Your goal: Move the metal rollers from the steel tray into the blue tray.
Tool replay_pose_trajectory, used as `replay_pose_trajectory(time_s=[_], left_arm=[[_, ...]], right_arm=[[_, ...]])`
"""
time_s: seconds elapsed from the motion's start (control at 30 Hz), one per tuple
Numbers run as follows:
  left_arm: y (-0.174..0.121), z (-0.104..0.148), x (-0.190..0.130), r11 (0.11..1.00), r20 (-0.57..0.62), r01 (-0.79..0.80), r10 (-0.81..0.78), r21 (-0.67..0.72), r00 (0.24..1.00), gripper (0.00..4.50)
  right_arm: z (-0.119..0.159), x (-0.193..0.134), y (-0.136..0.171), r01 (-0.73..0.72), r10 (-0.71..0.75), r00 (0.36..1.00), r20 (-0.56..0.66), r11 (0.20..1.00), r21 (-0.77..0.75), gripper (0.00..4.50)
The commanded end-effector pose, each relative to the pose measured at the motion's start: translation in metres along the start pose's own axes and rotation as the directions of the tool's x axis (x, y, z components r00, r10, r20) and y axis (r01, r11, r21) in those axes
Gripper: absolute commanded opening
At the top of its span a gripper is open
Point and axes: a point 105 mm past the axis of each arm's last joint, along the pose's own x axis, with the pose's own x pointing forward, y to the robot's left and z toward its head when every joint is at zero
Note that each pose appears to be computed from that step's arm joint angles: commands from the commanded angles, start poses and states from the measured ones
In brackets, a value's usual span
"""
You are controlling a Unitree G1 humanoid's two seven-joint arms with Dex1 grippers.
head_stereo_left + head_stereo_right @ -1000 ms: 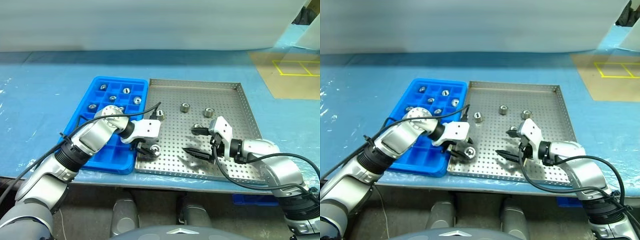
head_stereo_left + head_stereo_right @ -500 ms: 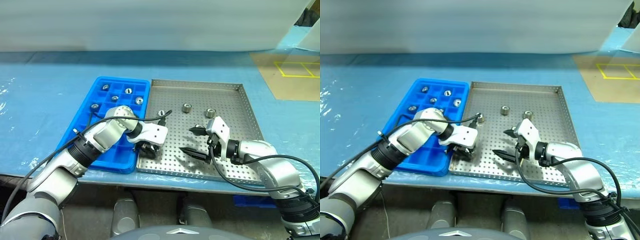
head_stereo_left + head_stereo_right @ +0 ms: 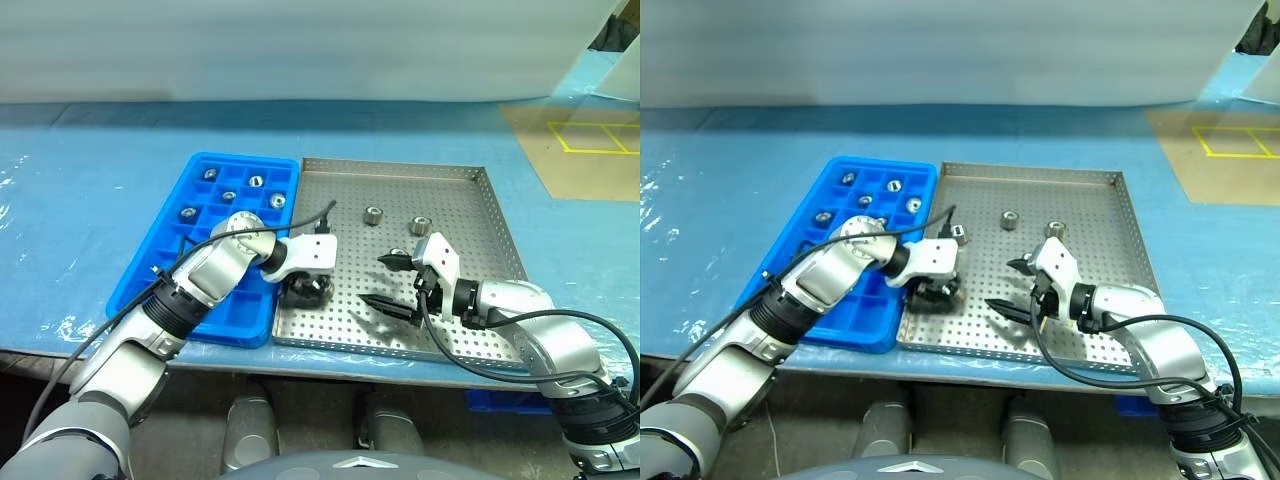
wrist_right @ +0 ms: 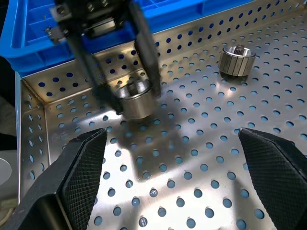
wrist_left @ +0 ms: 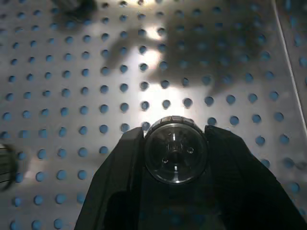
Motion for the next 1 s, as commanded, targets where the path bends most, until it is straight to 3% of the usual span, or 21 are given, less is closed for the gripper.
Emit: replay_pose_trajectory(time_s=[0.03, 0.27, 0.43, 0.67, 0.8, 1.0], left_arm=[[0.03, 0.019, -0.023, 0.979, 0.08, -0.201, 0.203, -0.029, 0.976, 1.64], [0.044, 0.022, -0.05, 0.904, 0.148, -0.386, 0.414, -0.186, 0.898, 1.64], [0.042, 0.014, -0.065, 0.825, 0.155, -0.471, 0.533, -0.312, 0.832, 1.64], [0.035, -0.007, -0.079, 0.701, 0.073, -0.565, 0.653, -0.435, 0.754, 1.64], [0.039, -0.023, -0.098, 0.559, -0.003, -0.686, 0.775, -0.466, 0.633, 1.64], [0.038, -0.056, -0.134, 0.214, -0.195, -0.849, 0.919, -0.484, 0.343, 1.64]], right_arm=[[0.009, 0.002, 0.001, -0.015, 0.016, 0.999, 0.032, 1.0, -0.025, 4.5], [0.023, 0.009, -0.003, -0.035, 0.037, 0.996, 0.081, 0.999, -0.032, 4.5], [0.046, 0.013, -0.01, -0.056, 0.05, 0.98, 0.192, 0.998, 0.025, 4.5], [0.066, 0.025, -0.011, -0.117, 0.116, 0.965, 0.233, 0.993, -0.009, 4.5], [0.067, 0.033, -0.011, -0.146, 0.151, 0.964, 0.22, 0.989, -0.038, 4.5], [0.065, 0.042, -0.004, -0.186, 0.191, 0.957, 0.216, 0.982, -0.043, 4.5]])
